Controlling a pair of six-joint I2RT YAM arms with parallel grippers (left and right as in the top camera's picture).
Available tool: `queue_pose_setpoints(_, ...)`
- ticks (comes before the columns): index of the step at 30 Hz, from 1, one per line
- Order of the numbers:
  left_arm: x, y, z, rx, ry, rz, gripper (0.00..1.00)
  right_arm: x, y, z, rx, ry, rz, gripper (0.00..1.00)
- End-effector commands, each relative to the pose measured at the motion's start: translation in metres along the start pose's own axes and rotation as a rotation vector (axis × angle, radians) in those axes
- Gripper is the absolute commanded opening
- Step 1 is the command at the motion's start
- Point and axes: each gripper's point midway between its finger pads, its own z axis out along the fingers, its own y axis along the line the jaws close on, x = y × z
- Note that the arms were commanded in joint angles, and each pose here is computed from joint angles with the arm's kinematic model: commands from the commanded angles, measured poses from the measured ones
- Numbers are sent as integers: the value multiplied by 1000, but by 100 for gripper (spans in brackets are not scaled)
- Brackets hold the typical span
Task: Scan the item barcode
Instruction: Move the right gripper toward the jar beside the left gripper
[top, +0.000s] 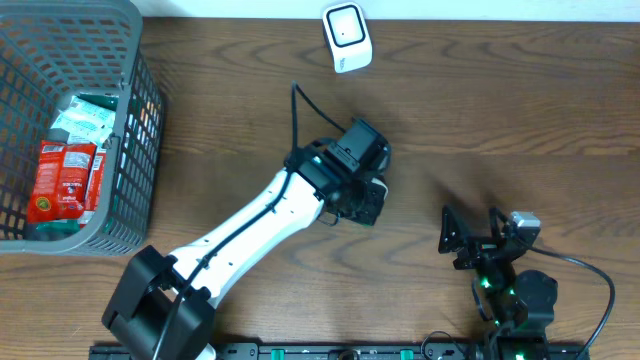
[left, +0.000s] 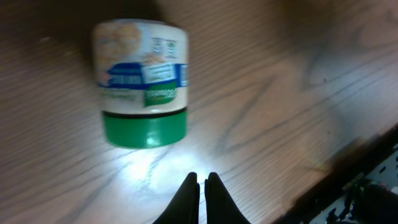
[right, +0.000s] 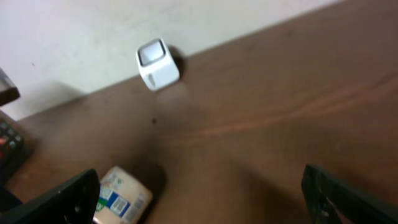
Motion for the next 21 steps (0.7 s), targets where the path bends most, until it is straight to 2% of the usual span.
queue_pose_setpoints(1,4,-4,11,10,11,-15,8,-3,10,0,-27,40,34,99)
queue_pose_setpoints(7,2,-2,25,20,-12,-46,7,-11,13,3,23,155,49,99)
queue_pose_setpoints(13,9,5,41,1,29,-65,8,-21,18,12,76,361,-7,99)
queue_pose_setpoints(15,9,14,50,-36,37,-71,8,-23,33,21,27,500,21,99)
queue_pose_setpoints(21,1,37,51,-162,-13,-69,8,-24,54,40,-78,602,81,99)
